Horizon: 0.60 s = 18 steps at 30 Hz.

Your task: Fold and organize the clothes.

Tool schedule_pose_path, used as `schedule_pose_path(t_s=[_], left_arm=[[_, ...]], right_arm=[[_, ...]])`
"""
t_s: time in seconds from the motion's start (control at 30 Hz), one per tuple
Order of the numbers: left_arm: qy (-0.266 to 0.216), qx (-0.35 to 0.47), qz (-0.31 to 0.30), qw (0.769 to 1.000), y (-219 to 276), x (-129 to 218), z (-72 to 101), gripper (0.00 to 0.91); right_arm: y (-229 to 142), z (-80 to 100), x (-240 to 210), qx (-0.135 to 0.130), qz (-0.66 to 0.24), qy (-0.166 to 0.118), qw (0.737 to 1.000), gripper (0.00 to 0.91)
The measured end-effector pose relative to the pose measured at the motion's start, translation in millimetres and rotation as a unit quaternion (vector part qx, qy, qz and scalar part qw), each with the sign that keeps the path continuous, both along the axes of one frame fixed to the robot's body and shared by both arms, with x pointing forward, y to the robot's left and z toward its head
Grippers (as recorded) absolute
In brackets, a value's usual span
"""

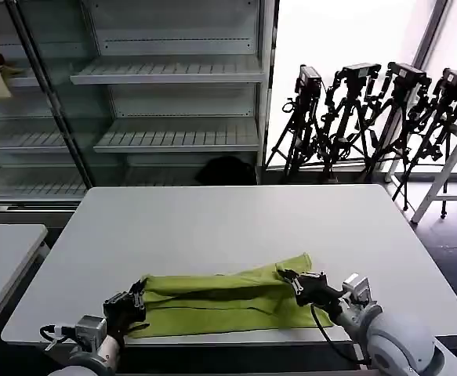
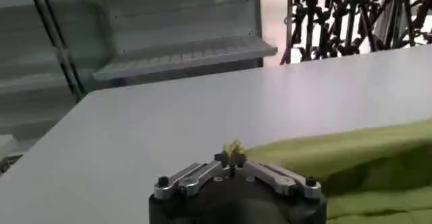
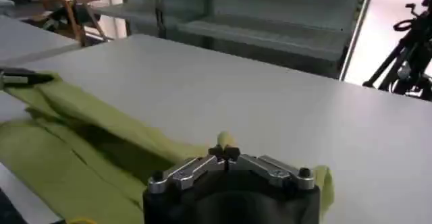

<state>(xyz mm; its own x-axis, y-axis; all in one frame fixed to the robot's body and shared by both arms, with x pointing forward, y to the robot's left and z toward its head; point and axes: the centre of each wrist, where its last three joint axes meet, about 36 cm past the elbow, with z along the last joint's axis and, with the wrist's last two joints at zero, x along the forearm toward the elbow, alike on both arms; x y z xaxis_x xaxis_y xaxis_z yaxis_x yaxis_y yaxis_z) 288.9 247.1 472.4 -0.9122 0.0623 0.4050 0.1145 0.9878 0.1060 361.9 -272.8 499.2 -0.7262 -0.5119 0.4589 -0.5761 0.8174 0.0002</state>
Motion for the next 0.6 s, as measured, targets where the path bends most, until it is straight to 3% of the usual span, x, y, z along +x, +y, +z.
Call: schedule_pose_path(t_s=[0.3, 0.33, 0.4, 0.43, 0.47, 0.5, 0.57, 0.6], left_arm=[[0.01, 0.005, 0.007, 1.0, -6.8, -11.5, -11.7, 0.02], [0.01, 0.007, 0.008, 1.0, -7.4, -12.5, -13.8, 0.191], [0.01, 0.01, 0.009, 1.0, -7.8, -13.3, -17.7, 0.262], [0.009, 0.012, 0.008, 1.0, -7.9, -13.2, -19.5, 0.363], [0.007, 0.014, 0.008, 1.0, -7.9, -13.1, -21.2, 0.383], [0.006, 0.017, 0.007, 1.0, -7.7, -12.9, -23.0, 0.383], [0.004, 0.019, 0.005, 1.0, -7.1, -11.8, -26.0, 0.191], [0.002, 0.02, 0.004, 1.0, -6.5, -10.8, -27.3, 0.04]], right_arm=[[-2.0, -7.6, -11.6, -0.002, -0.005, 0.01, 1.0, 0.0], [-2.0, -8.0, -12.5, -0.002, -0.005, 0.011, 1.0, 0.0], [-1.9, -9.4, -14.0, -0.003, -0.006, 0.013, 1.0, 0.0], [-1.9, -9.9, -14.4, -0.004, -0.007, 0.014, 1.0, 0.0], [-1.9, -10.2, -14.7, -0.004, -0.007, 0.015, 1.0, 0.0], [-1.7, -10.5, -14.9, -0.004, -0.007, 0.015, 1.0, 0.0], [-1.4, -10.9, -15.1, -0.004, -0.007, 0.015, 1.0, 0.0], [-1.3, -11.0, -15.2, -0.004, -0.008, 0.015, 1.0, 0.0]])
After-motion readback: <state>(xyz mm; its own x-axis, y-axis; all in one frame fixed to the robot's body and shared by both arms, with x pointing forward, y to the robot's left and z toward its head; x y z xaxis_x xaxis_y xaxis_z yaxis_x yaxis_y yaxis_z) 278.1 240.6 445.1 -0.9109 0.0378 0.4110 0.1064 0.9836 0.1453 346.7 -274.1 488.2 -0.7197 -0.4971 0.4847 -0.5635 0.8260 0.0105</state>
